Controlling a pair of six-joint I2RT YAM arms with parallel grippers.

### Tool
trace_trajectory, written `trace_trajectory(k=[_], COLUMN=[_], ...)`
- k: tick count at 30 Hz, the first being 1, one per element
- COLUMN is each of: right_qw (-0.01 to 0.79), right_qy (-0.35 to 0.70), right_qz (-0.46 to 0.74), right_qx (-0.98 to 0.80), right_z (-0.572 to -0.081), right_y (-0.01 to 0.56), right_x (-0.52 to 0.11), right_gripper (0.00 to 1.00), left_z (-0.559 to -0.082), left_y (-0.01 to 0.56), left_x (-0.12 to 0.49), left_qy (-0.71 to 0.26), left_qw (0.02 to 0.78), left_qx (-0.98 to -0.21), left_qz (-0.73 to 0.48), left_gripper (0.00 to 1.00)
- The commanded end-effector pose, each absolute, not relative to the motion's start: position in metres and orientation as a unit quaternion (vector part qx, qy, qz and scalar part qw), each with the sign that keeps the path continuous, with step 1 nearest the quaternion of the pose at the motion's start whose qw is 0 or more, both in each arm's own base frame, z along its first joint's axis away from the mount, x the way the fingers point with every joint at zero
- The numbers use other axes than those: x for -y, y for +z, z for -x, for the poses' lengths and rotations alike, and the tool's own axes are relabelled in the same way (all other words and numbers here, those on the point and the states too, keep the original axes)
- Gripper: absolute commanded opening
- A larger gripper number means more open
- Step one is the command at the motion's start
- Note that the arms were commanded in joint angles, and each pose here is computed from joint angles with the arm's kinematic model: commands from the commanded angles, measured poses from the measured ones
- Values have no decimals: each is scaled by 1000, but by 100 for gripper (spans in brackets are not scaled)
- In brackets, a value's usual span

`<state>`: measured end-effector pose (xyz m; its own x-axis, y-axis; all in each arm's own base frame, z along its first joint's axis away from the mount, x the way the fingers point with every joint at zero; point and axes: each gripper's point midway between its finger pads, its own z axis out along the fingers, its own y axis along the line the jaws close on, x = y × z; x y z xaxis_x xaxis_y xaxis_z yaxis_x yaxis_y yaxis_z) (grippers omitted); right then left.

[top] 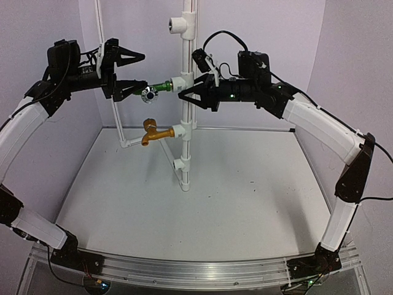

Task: Install the water faucets

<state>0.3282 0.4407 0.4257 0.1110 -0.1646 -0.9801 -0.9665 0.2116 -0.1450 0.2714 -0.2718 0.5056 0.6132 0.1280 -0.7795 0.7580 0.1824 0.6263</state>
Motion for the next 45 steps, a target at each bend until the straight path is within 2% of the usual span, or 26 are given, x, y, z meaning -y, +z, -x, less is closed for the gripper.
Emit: trace_trajectory(k=[1, 7, 13, 19, 30, 45], right_qw=[560, 563, 562, 561, 560, 562], right_qy=[360, 355, 359, 361, 359, 355], right_qz=[511, 504, 504, 504, 507, 510], right_qx=[-544, -550, -549, -549, -547, -547], right_z=[-327, -333, -333, -332, -329, -324], right_y=[438, 438, 439, 438, 438, 440], right_x=[-442, -443, -445, -445, -442, -433], right_gripper=[0, 0, 0, 0, 0, 0], left_z=[-244, -233, -243, -264, -278, -310], left_y=[520, 510, 498, 492, 466, 461], left_x=[272, 282, 282, 281, 281, 270], left_qy=[-233, -245, -238, -223, -212, -203], left_qw=[671, 644, 640, 650, 646, 673], left_qx=[-342, -355, -389, -431, -459, -500], left_qz=[-615, -632, -618, -584, -572, -507], left_gripper=[82, 83, 86, 99, 100, 100])
